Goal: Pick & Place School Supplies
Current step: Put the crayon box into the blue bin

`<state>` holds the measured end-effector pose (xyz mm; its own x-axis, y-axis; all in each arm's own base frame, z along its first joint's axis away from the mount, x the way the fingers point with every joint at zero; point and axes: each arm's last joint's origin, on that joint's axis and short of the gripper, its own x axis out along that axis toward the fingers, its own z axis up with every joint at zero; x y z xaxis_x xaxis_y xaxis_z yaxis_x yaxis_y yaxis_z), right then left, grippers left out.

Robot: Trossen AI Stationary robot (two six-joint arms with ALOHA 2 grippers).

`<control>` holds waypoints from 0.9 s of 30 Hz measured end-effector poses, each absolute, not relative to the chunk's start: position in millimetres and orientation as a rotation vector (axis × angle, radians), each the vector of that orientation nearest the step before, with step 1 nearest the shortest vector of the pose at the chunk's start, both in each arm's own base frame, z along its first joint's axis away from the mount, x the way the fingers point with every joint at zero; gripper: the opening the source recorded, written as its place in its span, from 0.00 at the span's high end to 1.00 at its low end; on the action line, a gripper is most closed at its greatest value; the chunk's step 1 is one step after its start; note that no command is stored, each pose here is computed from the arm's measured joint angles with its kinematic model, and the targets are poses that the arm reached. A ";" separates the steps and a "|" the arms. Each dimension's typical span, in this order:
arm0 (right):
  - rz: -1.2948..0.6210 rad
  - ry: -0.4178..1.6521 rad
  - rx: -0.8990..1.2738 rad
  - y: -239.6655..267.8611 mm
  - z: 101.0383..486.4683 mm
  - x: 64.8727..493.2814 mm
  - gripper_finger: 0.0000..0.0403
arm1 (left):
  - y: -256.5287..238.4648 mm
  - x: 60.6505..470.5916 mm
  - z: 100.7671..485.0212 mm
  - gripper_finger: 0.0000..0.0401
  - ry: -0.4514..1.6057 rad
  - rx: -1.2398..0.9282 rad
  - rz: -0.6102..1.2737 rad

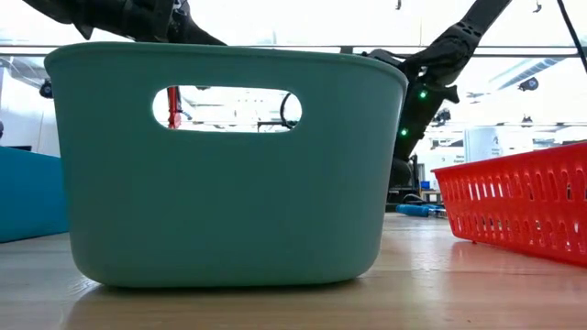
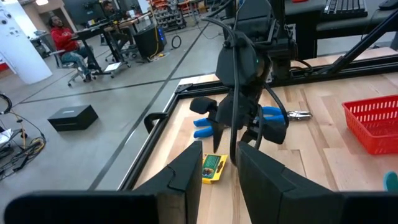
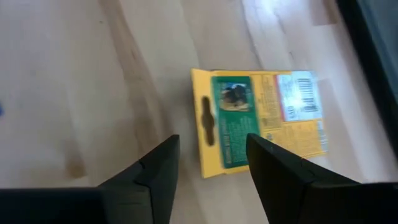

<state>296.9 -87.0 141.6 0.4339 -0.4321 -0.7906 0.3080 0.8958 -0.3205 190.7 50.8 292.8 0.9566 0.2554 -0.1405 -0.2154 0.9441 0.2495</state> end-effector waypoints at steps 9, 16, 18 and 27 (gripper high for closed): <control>-0.474 1.069 -0.160 -87.8 131.4 297.0 0.54 | 50.8 190.7 292.7 0.74 0.173 0.235 0.241; -0.498 1.084 -0.183 -88.6 125.9 297.7 0.54 | 50.8 190.7 292.7 0.74 0.173 0.235 0.241; -0.535 1.090 -0.207 -90.6 126.3 296.9 0.54 | 50.8 190.8 292.6 0.74 0.174 0.234 0.241; -0.489 1.093 -0.189 -93.5 125.6 296.3 0.59 | 50.8 190.8 292.6 0.74 0.174 0.234 0.241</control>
<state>296.3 -93.5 125.6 0.3665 -0.4691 -0.8035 0.2870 0.8785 -0.3819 190.8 50.8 292.6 0.9565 0.2550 -0.1416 -0.2148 0.9442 0.2495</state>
